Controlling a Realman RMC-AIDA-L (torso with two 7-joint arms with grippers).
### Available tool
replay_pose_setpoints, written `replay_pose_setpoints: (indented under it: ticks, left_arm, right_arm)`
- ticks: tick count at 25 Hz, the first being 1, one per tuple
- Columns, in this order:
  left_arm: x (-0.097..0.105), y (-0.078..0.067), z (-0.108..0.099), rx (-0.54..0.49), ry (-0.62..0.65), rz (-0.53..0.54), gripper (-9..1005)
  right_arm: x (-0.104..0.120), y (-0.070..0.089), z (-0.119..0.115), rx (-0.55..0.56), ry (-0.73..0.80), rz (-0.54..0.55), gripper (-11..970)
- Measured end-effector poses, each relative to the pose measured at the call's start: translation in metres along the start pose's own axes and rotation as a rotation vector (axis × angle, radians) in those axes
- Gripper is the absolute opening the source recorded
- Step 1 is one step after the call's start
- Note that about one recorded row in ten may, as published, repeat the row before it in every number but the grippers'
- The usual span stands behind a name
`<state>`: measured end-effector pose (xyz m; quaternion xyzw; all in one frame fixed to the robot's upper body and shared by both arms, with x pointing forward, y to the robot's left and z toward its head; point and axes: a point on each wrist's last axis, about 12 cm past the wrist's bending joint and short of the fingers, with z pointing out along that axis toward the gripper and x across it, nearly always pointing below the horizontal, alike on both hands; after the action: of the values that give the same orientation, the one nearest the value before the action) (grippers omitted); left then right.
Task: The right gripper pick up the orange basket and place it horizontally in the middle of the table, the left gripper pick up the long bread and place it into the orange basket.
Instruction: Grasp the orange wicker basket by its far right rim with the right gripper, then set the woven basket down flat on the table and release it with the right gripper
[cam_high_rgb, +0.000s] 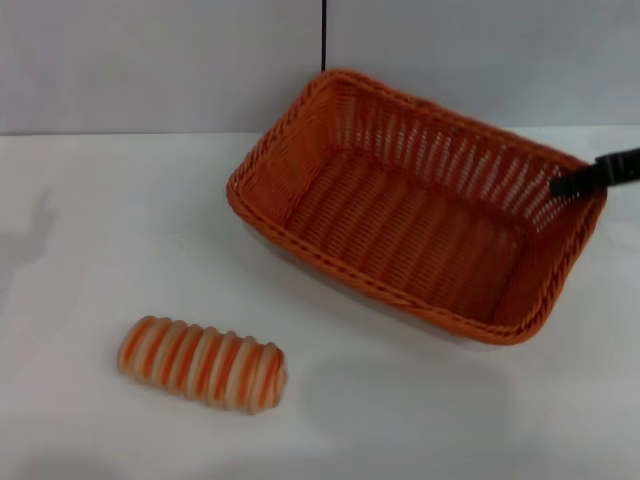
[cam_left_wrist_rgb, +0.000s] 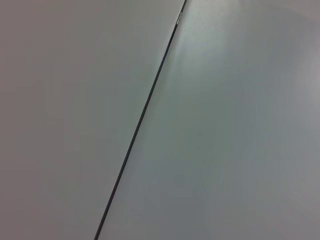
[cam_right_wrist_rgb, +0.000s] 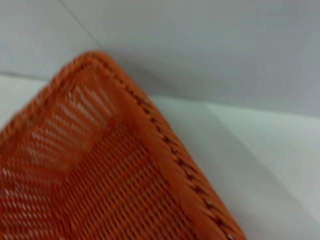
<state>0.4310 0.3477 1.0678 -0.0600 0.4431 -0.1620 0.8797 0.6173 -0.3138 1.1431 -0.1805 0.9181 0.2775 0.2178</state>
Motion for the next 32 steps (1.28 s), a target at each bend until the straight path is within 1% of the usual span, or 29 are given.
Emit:
replay_pose_setpoints:
  ticks: [1, 2, 5, 6, 9, 13, 16, 21, 22, 24, 25, 26, 30, 32]
  left_arm:
    - [-0.001, 0.001, -0.001, -0.004, -0.003, 0.009, 783]
    - [-0.001, 0.001, -0.001, -0.004, -0.003, 0.009, 783]
    - [-0.001, 0.001, -0.001, -0.006, -0.004, 0.016, 783]
    - [-0.001, 0.001, -0.001, -0.006, -0.004, 0.017, 783]
    - [-0.001, 0.001, -0.001, -0.008, -0.006, 0.018, 783]
    - [-0.001, 0.0, -0.001, -0.008, -0.007, 0.018, 782]
    - [-0.001, 0.001, -0.002, -0.009, -0.006, 0.019, 782]
    - [-0.003, 0.001, -0.004, -0.003, 0.0, 0.022, 782]
    - [-0.003, 0.001, -0.004, 0.002, 0.002, 0.021, 782]
    - [-0.003, 0.001, -0.004, 0.003, 0.002, 0.02, 782]
    - [-0.003, 0.002, -0.005, 0.003, 0.003, 0.02, 782]
    - [-0.003, 0.002, -0.005, 0.003, 0.003, 0.02, 782]
    - [-0.003, 0.002, -0.006, 0.002, 0.009, 0.017, 782]
    - [-0.003, 0.001, -0.007, 0.004, 0.012, 0.018, 782]
  right_arm:
    - [0.0, 0.001, -0.003, -0.022, -0.049, 0.001, 173]
    - [0.0, 0.001, -0.003, -0.022, -0.049, 0.001, 173]
    - [0.001, 0.001, -0.009, -0.059, -0.128, 0.008, 173]
    - [0.002, 0.001, -0.014, -0.089, -0.182, 0.009, 173]
    - [0.005, 0.001, -0.021, -0.136, -0.259, 0.003, 174]
    - [0.006, 0.003, -0.024, -0.155, -0.275, -0.013, 174]
    - [0.006, 0.006, -0.026, -0.173, -0.272, -0.034, 174]
    - [0.008, 0.011, -0.036, -0.219, -0.232, -0.078, 174]
    - [0.008, 0.013, -0.042, -0.231, -0.207, -0.1, 174]
    - [0.007, 0.013, -0.045, -0.235, -0.195, -0.112, 174]
    - [0.008, 0.014, -0.052, -0.245, -0.174, -0.132, 174]
    - [0.008, 0.014, -0.052, -0.245, -0.174, -0.132, 174]
    - [0.018, 0.012, -0.067, -0.26, -0.11, -0.191, 173]
    - [0.021, 0.012, -0.069, -0.26, -0.094, -0.205, 173]
